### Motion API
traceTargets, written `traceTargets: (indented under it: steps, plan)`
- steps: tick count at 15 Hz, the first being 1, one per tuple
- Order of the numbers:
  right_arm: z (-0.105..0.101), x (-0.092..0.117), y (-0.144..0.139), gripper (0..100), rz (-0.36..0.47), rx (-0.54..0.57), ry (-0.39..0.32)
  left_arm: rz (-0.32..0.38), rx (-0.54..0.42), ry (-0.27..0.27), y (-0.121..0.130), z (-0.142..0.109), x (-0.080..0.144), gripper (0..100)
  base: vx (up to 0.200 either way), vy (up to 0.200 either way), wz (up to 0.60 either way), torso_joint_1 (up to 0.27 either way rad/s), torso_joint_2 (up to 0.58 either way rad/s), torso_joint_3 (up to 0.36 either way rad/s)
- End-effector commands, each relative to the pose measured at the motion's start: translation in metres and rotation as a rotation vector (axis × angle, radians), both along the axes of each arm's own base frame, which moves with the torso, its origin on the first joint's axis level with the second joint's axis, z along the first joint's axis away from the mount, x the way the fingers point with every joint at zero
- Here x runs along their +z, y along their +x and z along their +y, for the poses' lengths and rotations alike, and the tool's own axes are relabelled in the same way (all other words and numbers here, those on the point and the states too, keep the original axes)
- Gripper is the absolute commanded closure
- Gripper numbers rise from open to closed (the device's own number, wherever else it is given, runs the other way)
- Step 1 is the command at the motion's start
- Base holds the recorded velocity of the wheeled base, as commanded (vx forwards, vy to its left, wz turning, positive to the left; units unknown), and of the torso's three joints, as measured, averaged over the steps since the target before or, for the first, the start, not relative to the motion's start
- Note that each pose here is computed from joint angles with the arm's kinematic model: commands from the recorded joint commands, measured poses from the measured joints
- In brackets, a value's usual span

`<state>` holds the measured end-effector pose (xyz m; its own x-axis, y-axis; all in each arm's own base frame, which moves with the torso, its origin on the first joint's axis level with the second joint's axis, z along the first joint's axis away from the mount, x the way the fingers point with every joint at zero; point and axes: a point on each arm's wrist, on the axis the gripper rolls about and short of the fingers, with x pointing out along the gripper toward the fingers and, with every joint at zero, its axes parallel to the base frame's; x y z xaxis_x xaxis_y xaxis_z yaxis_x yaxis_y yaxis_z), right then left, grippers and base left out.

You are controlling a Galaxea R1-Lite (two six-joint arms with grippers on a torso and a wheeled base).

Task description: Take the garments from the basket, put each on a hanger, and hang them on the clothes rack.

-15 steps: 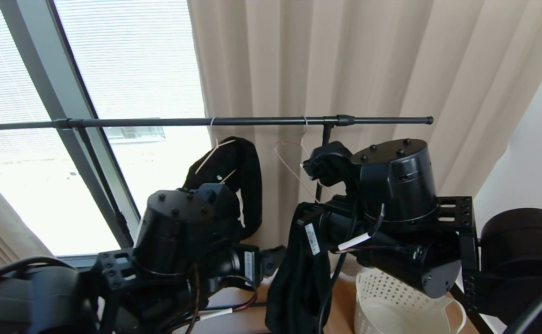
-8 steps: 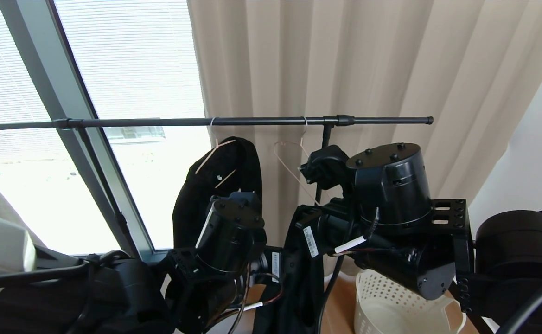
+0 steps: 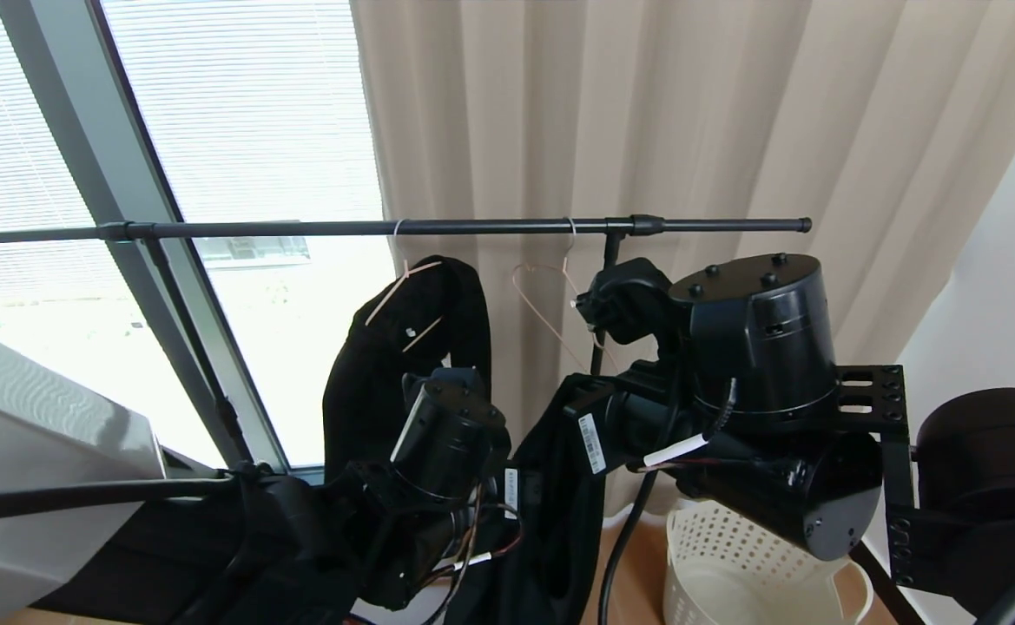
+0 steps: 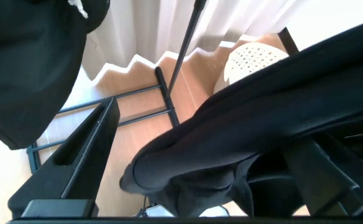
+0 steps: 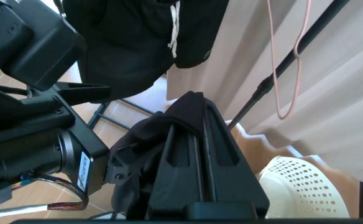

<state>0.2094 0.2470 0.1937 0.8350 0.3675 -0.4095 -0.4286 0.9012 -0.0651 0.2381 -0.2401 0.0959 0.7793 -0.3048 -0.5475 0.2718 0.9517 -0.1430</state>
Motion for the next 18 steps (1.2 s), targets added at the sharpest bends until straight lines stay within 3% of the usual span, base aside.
traceTargets:
  steps: [1, 8, 14, 15, 18]
  plan:
    - [-0.003, 0.006, -0.003, 100, -0.014, -0.007, 0.012, 0.022, 0.003, 0.027, 0.002, -0.002, -0.012, 0, 0.0, 0.0, 0.0, 0.0, 0.0, 0.0]
    - [-0.009, 0.008, -0.006, 100, -0.019, -0.016, 0.005, 0.044, 0.003, 0.069, 0.009, -0.009, -0.029, 0, 0.0, 0.0, 0.0, 0.0, 0.0, 0.0]
    - [-0.021, 0.012, 0.005, 100, -0.033, -0.066, 0.008, 0.061, -0.004, 0.101, -0.006, 0.007, -0.028, 0, 0.0, 0.0, 0.0, 0.0, 0.0, 0.0]
    - [-0.023, 0.013, 0.006, 100, -0.036, -0.071, 0.01, 0.064, -0.005, 0.106, -0.006, 0.007, -0.029, 100, 0.0, 0.0, 0.0, 0.0, 0.0, 0.0]
    - [-0.032, 0.012, 0.014, 100, -0.042, -0.101, -0.017, 0.028, -0.015, 0.075, -0.01, 0.008, -0.014, 100, 0.0, 0.0, 0.0, 0.0, 0.0, 0.0]
